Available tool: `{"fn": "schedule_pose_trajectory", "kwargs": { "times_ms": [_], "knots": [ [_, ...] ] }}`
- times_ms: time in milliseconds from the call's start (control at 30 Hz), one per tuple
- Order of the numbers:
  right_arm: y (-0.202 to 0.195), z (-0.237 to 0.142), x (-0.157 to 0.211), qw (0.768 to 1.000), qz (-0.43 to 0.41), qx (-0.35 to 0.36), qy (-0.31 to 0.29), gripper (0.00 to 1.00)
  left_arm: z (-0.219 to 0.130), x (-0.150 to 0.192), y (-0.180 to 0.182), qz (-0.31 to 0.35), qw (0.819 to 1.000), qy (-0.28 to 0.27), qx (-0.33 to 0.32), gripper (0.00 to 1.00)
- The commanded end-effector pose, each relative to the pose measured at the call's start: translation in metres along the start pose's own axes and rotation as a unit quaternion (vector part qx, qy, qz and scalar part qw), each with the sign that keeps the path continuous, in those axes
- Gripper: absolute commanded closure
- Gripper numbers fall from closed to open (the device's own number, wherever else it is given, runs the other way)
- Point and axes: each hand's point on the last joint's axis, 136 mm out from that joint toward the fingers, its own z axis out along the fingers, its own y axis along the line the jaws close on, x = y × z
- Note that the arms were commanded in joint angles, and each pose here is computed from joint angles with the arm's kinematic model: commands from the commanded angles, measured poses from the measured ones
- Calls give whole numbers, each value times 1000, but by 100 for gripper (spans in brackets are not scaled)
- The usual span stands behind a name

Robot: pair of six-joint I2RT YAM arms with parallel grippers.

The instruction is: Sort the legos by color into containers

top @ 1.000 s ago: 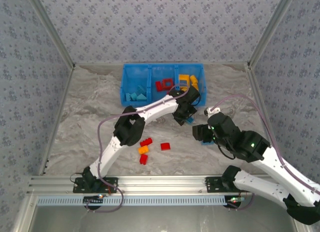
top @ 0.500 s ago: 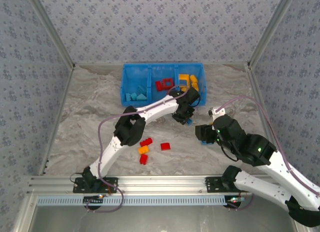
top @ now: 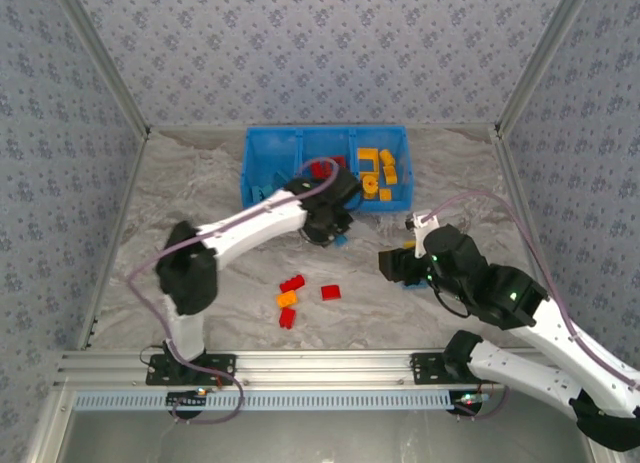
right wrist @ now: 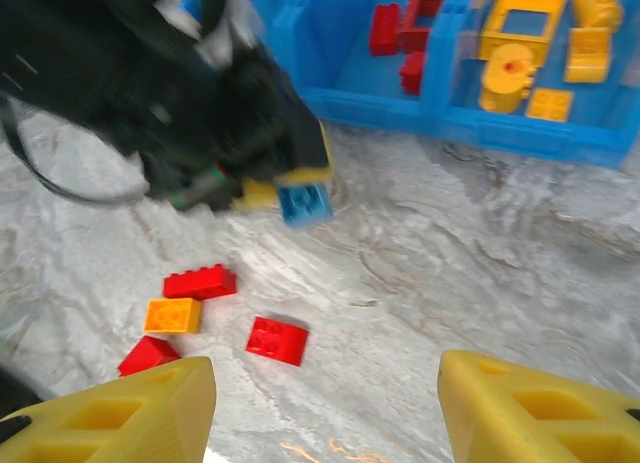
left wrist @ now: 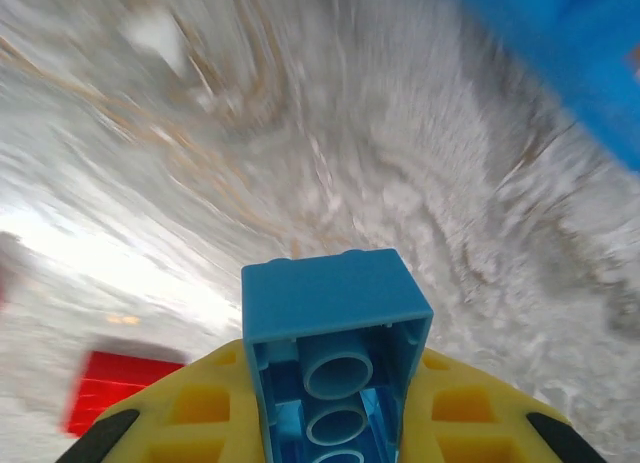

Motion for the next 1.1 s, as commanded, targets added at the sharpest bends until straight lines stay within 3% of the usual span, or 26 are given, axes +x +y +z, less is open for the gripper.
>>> {"fn": "schedule_pose_trajectory", "kwargs": {
  "times_ms": [0, 167, 300, 433, 633, 733, 1067],
  "knots": [
    [29, 16, -1, 998, -23, -62, 10, 37, -29, -61, 27, 62, 996, -69, -18, 79],
    [65, 45, -22, 995, -36, -95, -13, 37, -44, -135, 39, 138, 983, -106, -60, 80],
    [98, 70, -49, 990, -47, -101, -83, 35, -34, -186, 39, 189, 966, -143, -104, 79],
    [130, 96, -75, 982, -56, -96, -156, 32, -10, -230, 45, 195, 958, -148, -148, 80],
    [153, 146, -90, 976, -61, -50, -204, 26, 33, -270, 46, 211, 950, -141, -180, 80],
    [157, 163, -88, 979, -60, -44, -189, 26, 46, -283, 45, 218, 946, -144, -191, 80],
    [153, 165, -70, 985, -49, -49, -159, 26, 73, -306, 49, 233, 928, -172, -232, 77]
  ]
}}
